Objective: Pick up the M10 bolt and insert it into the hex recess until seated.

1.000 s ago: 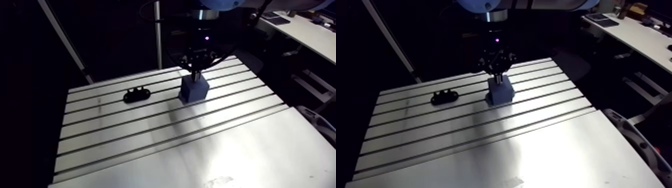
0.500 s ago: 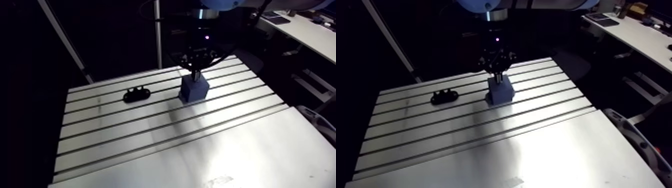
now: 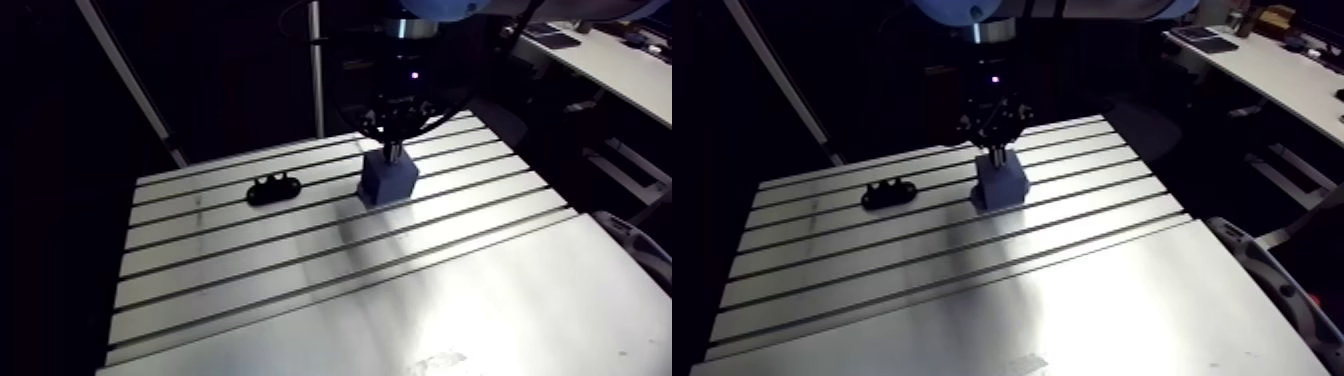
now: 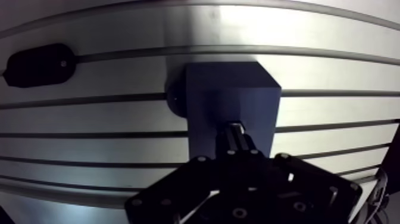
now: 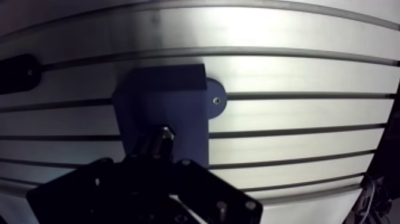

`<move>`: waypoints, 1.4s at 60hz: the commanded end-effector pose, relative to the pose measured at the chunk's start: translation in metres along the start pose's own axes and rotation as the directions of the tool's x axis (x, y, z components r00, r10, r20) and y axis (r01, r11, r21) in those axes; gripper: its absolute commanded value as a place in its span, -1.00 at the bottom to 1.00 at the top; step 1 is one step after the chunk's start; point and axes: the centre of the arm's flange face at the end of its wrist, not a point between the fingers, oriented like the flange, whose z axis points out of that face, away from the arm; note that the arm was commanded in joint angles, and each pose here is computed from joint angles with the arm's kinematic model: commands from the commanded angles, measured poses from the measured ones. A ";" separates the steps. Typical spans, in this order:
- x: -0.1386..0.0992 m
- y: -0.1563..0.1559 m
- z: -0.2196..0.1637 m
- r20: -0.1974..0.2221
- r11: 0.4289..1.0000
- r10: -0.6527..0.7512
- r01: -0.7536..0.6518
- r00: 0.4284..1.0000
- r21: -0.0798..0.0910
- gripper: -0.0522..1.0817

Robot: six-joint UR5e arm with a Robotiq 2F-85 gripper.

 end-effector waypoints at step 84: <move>-0.001 0.001 0.006 0.012 1.000 -0.003 0.003 1.000 -0.025 0.99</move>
